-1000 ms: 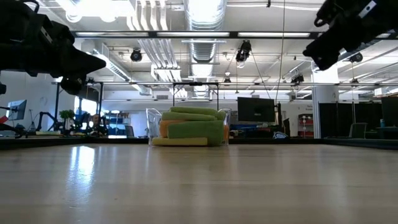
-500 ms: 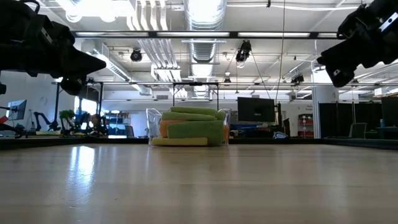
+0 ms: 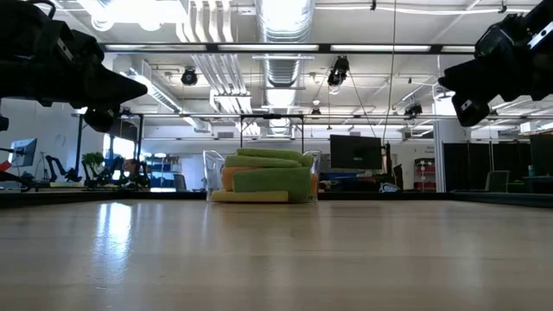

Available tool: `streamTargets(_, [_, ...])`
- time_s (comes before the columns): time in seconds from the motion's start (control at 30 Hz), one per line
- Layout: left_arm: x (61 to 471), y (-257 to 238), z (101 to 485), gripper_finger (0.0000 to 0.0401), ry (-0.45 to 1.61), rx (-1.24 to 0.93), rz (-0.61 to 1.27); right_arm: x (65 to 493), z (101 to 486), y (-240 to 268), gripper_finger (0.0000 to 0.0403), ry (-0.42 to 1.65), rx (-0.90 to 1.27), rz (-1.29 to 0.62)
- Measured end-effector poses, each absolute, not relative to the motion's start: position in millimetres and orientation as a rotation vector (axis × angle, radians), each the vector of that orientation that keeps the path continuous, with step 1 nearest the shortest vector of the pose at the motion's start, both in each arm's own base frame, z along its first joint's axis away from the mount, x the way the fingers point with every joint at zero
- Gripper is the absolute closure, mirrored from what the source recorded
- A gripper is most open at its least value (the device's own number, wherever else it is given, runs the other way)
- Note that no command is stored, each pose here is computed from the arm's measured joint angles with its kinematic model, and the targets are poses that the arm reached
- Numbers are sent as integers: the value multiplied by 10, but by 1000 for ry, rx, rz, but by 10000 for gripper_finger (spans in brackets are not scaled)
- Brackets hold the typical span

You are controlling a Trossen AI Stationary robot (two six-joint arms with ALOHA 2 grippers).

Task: Fold microfiber towels
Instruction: Return to Home Position

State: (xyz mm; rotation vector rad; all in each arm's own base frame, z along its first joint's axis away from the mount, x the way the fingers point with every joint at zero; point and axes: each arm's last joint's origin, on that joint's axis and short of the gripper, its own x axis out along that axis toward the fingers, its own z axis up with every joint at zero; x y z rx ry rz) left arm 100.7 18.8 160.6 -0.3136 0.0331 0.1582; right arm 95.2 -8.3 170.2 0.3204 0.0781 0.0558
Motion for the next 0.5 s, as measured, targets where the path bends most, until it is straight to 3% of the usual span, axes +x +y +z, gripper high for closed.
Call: streamTargets(0.5, [1007,188,1606,401,32,-314,158,959,1783,-80,339,-96,314,99])
